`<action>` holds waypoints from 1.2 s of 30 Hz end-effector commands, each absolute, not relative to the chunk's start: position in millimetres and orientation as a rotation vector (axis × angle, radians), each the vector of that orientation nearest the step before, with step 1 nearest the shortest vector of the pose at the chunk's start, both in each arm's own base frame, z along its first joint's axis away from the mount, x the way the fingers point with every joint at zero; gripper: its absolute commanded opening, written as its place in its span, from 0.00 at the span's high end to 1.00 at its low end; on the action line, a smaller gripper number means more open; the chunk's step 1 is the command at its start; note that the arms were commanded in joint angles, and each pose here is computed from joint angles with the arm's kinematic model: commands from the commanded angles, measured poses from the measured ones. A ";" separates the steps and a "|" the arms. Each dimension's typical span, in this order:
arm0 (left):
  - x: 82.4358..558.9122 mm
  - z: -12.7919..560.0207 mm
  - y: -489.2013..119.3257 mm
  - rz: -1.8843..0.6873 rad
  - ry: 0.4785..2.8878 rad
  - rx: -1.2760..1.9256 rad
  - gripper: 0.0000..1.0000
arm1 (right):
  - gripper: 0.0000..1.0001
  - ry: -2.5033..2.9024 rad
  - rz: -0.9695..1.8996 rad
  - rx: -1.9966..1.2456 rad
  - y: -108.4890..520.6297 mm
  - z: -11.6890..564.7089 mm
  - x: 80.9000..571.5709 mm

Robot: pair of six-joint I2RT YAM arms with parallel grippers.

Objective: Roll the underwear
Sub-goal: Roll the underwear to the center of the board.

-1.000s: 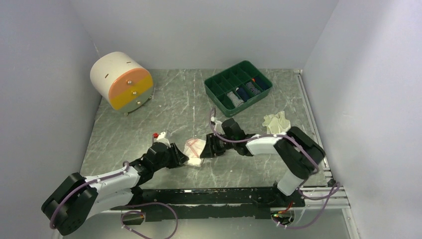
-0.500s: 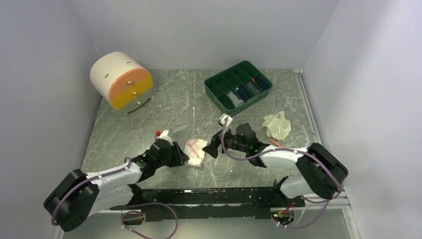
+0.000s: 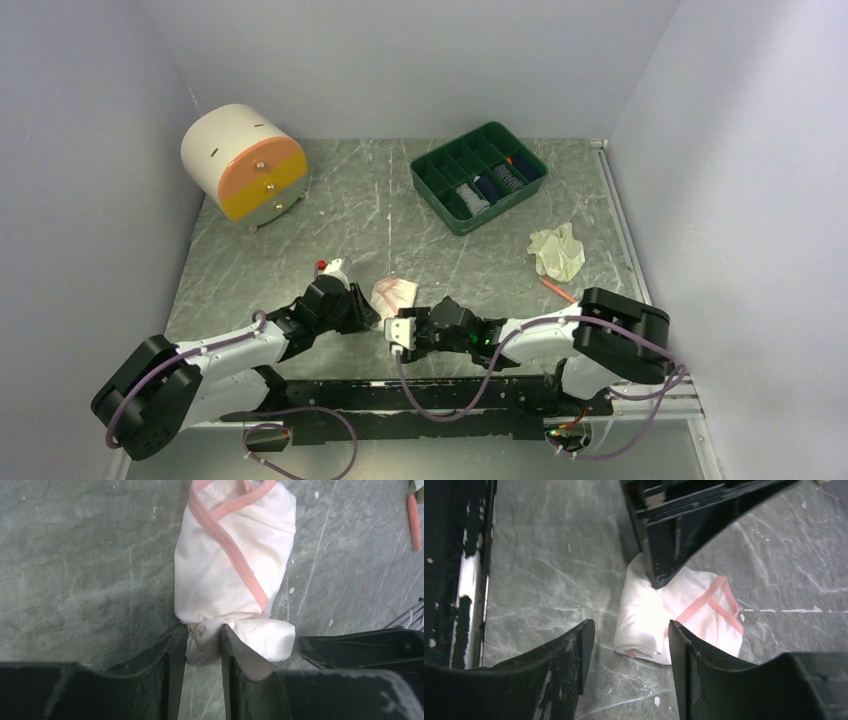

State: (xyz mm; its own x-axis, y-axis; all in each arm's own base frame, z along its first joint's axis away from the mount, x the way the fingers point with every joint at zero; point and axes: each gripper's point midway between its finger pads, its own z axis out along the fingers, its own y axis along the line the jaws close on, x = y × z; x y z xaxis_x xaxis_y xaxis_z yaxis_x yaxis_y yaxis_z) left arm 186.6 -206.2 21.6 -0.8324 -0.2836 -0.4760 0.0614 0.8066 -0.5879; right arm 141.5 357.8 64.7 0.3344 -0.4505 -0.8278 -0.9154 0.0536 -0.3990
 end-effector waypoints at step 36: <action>152.5 9.8 -182.7 -0.859 2.469 -0.378 0.25 | 0.91 1.598 0.934 -1.240 369.5 24.3 132.9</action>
